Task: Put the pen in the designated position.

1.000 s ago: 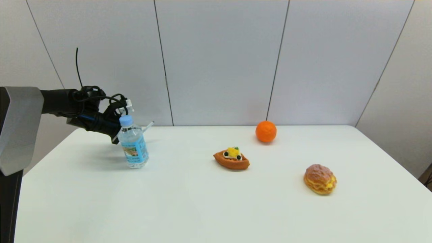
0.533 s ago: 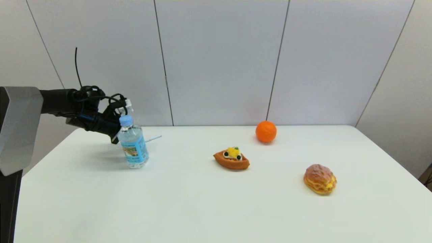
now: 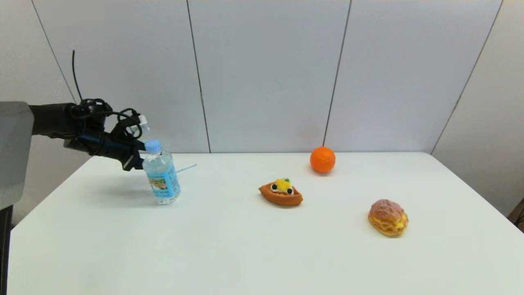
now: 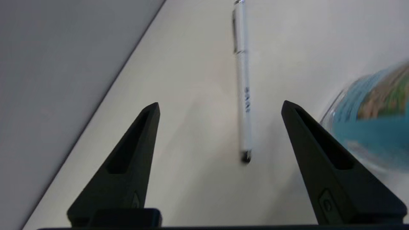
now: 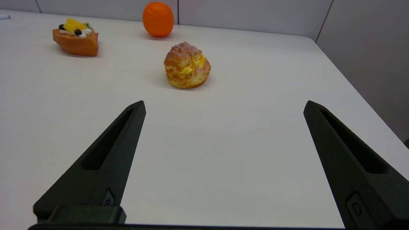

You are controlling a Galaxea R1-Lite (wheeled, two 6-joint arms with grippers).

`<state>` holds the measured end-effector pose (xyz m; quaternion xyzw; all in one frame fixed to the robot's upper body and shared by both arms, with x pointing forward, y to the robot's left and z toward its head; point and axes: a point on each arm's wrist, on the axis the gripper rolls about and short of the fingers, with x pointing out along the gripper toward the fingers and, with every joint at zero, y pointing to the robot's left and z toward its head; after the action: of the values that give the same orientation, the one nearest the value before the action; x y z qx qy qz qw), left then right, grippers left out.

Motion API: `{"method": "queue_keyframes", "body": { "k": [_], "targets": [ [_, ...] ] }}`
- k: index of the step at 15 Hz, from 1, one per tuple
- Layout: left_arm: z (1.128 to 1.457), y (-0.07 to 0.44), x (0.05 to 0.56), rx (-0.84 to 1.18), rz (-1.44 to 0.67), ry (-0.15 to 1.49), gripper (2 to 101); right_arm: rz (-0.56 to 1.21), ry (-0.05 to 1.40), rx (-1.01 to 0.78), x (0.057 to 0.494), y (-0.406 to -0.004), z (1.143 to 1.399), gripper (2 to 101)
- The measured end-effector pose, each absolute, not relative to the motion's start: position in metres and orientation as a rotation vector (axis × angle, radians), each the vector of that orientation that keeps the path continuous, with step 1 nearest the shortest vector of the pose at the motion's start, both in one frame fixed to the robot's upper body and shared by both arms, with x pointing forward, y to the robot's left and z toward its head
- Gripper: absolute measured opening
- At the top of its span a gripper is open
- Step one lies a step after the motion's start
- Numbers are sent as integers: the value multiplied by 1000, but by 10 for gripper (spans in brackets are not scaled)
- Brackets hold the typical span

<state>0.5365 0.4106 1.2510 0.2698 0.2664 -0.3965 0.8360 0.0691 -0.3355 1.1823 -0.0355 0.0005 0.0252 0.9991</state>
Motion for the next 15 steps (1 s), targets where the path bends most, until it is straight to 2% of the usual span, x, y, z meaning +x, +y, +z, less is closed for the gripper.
{"method": "queue_keyframes", "body": {
  "k": [3,7,11,13,15],
  "targets": [
    [1289,444,515,621,-692,550,845,50,1,-71,69,-335,1182,980],
    [1366,469,458,679,-516,463,898,51,1,-71,69,-335,1182,980],
    [1436,447,376,676,-393,366,931,50,1,-71,69,-335,1182,980],
    [1450,426,328,634,-360,347,941,51,1,-72,69,-335,1182,980],
    [1449,401,282,563,-347,343,950,51,1,-71,69,-335,1182,980]
  ]
}}
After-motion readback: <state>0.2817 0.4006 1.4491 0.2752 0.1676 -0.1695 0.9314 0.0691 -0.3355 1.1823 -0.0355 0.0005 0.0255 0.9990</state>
